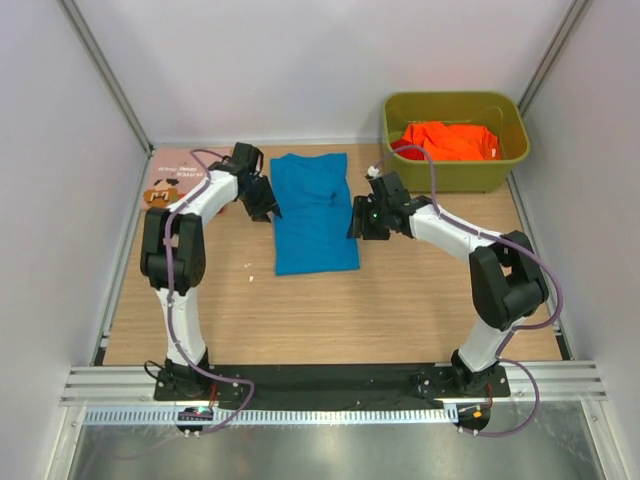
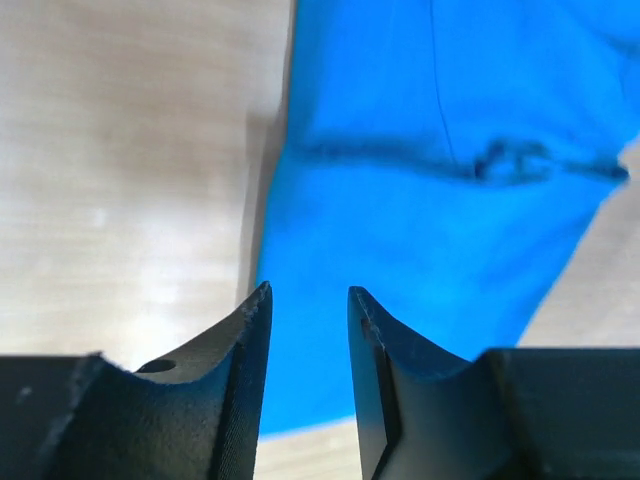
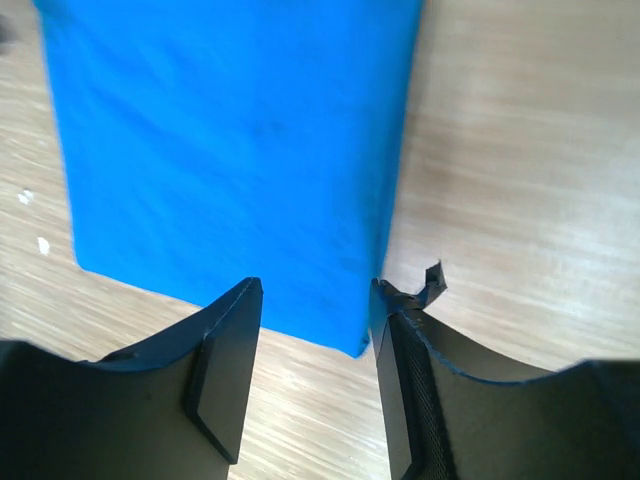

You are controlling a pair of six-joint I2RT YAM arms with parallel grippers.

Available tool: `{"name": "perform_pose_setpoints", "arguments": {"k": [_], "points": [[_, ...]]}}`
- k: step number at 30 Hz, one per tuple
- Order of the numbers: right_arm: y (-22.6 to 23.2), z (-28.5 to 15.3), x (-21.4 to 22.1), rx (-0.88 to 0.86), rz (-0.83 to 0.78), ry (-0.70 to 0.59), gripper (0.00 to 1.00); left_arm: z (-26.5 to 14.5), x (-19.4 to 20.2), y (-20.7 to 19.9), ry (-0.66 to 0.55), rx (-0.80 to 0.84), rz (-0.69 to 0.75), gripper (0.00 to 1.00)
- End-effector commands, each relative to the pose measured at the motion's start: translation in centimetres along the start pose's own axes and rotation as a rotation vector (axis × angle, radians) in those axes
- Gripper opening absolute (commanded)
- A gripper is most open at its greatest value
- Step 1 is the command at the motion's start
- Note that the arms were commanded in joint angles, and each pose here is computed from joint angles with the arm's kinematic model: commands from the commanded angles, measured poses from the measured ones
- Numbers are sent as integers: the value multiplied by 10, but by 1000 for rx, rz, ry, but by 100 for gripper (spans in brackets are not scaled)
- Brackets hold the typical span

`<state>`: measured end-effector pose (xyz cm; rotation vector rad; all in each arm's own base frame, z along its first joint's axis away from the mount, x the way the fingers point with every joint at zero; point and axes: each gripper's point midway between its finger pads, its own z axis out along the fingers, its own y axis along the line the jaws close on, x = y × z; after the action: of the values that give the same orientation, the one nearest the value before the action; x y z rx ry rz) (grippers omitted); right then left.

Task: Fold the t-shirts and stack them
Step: Fold the tshirt

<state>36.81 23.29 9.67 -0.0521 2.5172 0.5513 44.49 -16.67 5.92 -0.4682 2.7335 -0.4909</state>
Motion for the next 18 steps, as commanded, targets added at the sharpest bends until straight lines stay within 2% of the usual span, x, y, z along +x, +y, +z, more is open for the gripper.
{"name": "perform_pose_setpoints", "arguments": {"k": [1, 2, 4, 8, 9, 13, 18], "points": [[-2, -3, 16, -65, 55, 17, 55, -52, 7, -13, -47, 77, 37, 38], [1, -2, 17, -87, 58, 16, 56, -45, 27, 1, -4, 56, 26, 39], [-2, 3, 28, -95, 67, 41, 56, -53, 42, 6, -2, 69, 23, 41], [-9, 10, 43, -86, 71, 66, 55, -41, 82, 19, 50, 108, -1, 43], [-9, 10, 45, -88, 73, 69, 55, -36, 101, 23, 104, 130, -12, 45], [-13, 14, 58, -101, 84, 88, 53, -24, 122, 19, 163, 210, -55, 46], [-22, 18, 69, -73, 95, 96, 51, -12, 131, 34, 166, 145, -74, 46]]}}
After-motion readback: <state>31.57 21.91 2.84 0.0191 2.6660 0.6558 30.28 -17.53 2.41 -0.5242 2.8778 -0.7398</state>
